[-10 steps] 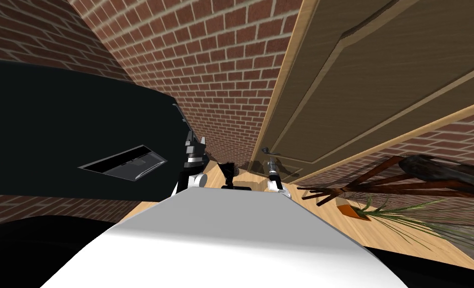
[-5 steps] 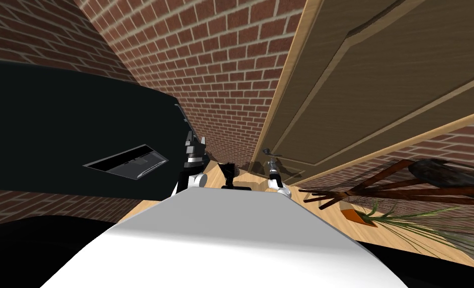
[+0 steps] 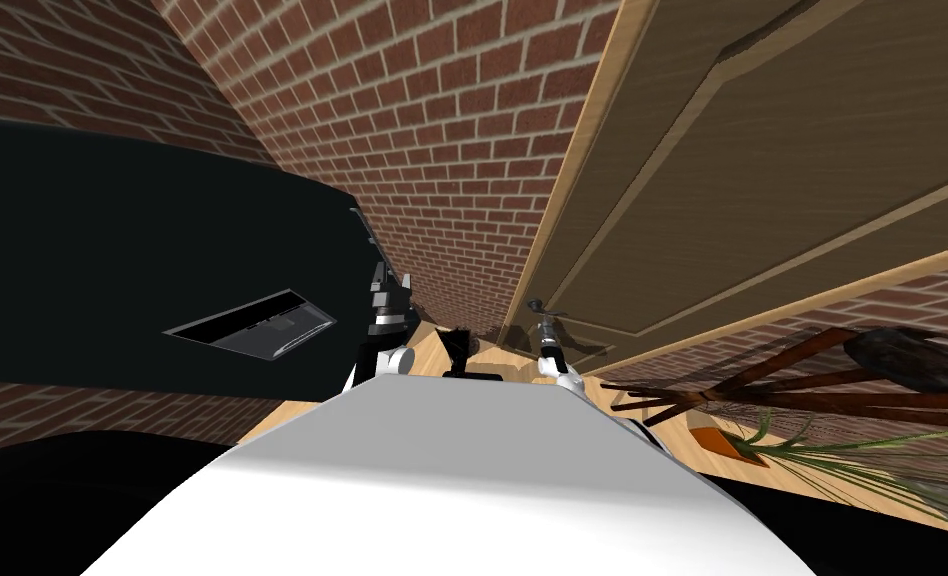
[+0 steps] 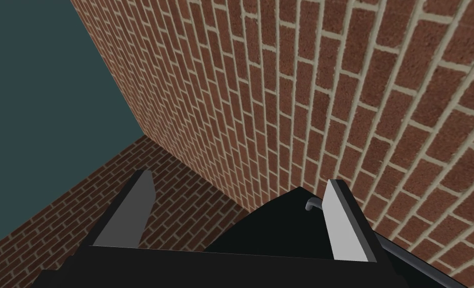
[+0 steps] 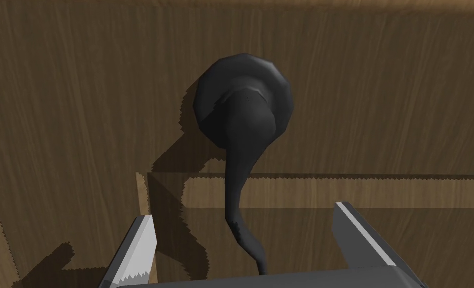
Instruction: Pull the door open
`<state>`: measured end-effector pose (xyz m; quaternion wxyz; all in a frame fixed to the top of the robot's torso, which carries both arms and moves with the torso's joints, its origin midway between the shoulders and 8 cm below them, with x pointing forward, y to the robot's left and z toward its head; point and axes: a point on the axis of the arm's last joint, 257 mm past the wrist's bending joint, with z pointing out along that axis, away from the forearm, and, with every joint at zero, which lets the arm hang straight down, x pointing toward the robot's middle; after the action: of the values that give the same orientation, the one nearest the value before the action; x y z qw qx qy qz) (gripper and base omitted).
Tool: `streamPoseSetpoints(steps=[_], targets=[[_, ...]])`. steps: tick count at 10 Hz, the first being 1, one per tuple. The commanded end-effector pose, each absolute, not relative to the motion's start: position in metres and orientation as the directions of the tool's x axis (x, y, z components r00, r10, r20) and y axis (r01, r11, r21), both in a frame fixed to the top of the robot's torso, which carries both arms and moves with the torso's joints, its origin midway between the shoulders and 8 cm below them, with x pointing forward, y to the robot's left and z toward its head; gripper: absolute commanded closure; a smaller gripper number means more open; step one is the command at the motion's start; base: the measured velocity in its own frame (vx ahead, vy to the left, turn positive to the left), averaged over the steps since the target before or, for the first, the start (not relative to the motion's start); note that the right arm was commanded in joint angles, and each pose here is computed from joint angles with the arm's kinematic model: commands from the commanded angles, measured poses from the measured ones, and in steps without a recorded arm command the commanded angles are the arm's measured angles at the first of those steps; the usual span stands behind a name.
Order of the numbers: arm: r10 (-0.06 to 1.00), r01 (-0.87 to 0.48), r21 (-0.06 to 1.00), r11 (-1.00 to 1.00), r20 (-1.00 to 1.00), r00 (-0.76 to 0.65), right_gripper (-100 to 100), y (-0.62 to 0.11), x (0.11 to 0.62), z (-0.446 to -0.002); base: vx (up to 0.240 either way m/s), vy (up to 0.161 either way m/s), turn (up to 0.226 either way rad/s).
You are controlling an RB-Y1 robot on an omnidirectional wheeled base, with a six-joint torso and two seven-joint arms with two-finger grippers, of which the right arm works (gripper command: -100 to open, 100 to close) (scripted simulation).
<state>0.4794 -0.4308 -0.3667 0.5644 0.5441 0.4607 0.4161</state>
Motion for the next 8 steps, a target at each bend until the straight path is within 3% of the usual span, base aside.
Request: streamPoseSetpoints(steps=[1,7,8], targets=[[0.969,0.038,0.997,0.063,-0.070,0.238,-100,-0.437,0.480,-0.369,0.037,0.000,0.021],[0.961,0.030,0.997,0.075,-0.080,0.266,-100,-0.461,0.488,-0.362,0.080,-0.003,0.034],[0.961,0.030,0.997,0.075,-0.080,0.266,100,-0.461,0.488,-0.362,-0.011,-0.001,-0.006]])
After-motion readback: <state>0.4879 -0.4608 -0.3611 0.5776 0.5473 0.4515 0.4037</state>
